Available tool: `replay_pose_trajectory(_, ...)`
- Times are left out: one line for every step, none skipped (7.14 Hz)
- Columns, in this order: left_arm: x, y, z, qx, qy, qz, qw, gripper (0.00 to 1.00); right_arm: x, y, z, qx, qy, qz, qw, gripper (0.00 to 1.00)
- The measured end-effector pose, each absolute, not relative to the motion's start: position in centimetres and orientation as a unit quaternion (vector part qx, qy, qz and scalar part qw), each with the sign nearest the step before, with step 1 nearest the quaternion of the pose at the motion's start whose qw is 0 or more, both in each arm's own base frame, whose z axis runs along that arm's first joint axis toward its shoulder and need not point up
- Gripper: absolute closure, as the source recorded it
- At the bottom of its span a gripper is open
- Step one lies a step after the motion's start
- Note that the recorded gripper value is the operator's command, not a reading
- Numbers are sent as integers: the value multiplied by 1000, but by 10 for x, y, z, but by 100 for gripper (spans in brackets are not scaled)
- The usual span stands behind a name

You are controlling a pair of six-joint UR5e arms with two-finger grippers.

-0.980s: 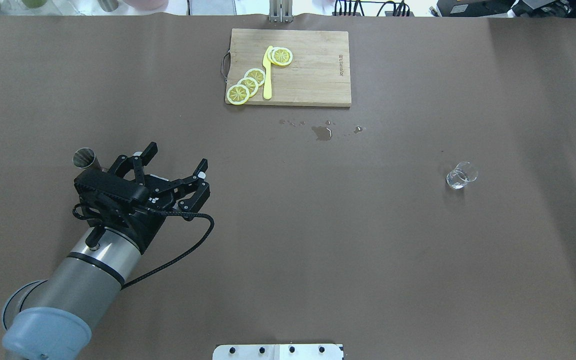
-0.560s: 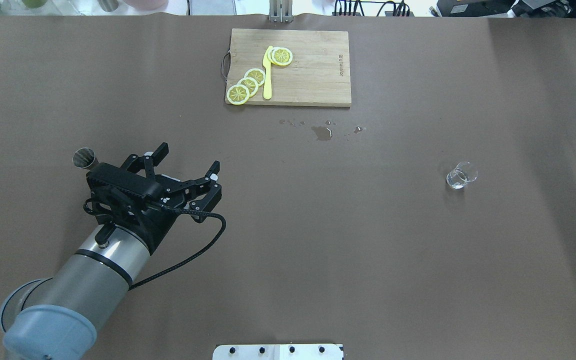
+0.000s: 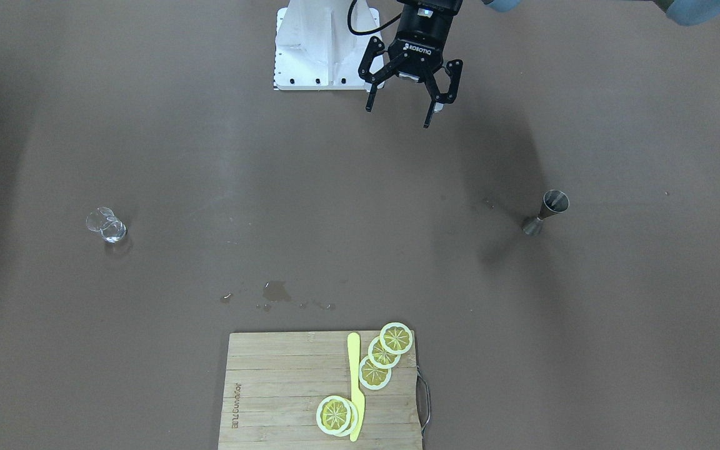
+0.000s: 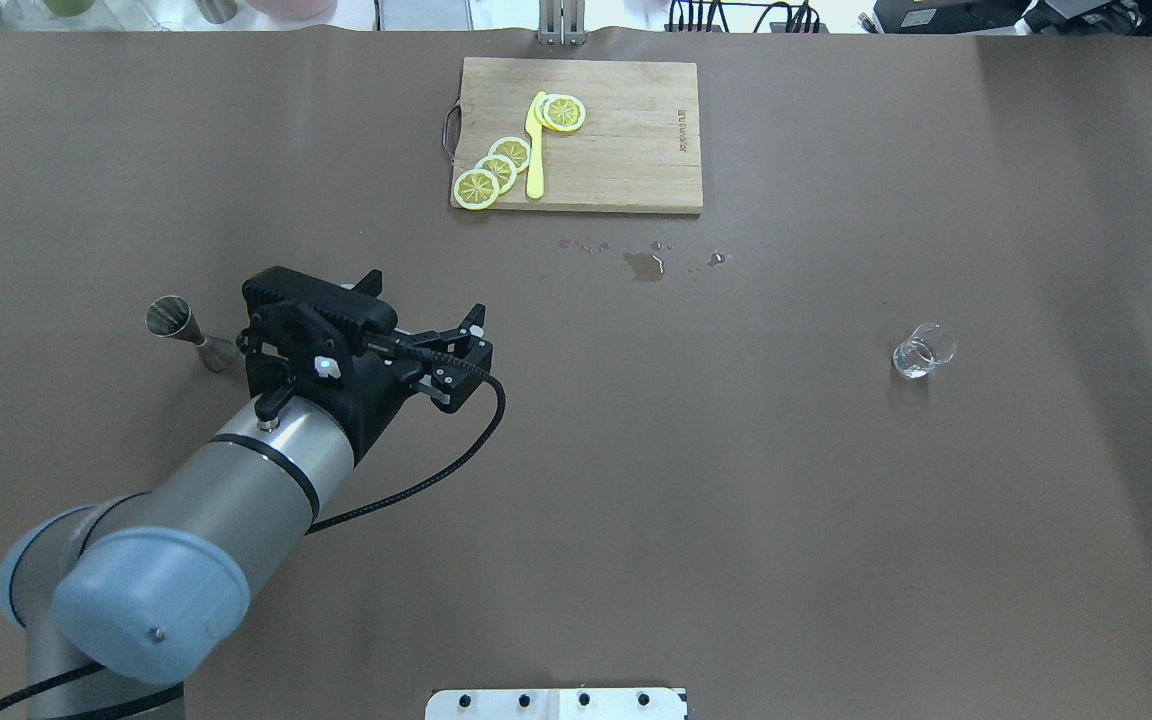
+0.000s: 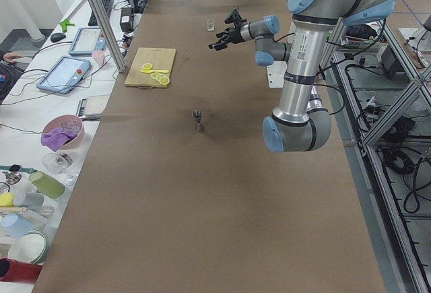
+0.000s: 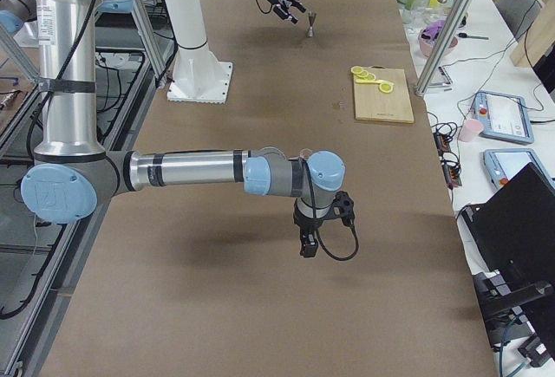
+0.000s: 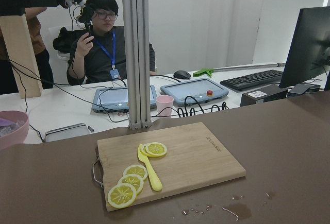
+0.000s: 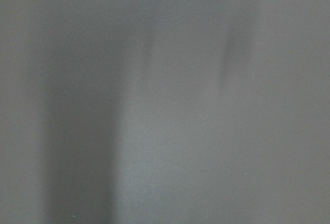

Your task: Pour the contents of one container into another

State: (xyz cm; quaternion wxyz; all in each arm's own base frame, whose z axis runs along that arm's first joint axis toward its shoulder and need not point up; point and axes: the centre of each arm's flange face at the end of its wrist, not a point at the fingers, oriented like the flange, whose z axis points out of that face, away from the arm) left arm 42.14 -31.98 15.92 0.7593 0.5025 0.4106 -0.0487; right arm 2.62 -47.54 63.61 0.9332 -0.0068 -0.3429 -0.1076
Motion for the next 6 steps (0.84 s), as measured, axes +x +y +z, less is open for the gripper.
replay_pose_trajectory(410, -341, 149, 471, 407, -31, 782, 3, 26, -476, 636, -6, -343, -108, 933, 0)
replay_pose_trajectory(394, -367, 139, 432, 402, -15, 807, 3, 26, -476, 636, -5, -343, -108, 933, 0)
replay_pose_trajectory(374, -395, 133, 387, 398, -3, 832, 3, 26, -476, 636, -5, -343, -108, 933, 0)
replay_pose_trajectory(351, -425, 131, 342, 397, 6, 852, 3, 26, -476, 636, -4, -343, -108, 933, 0)
replay_pose_trajectory(326, -454, 132, 310, 396, 16, 864, 3, 26, -476, 636, -4, -343, -109, 933, 0)
replay_pose_trajectory(295, -486, 141, 286, 390, 34, 874, 3, 26, -476, 636, -4, -343, -109, 933, 0)
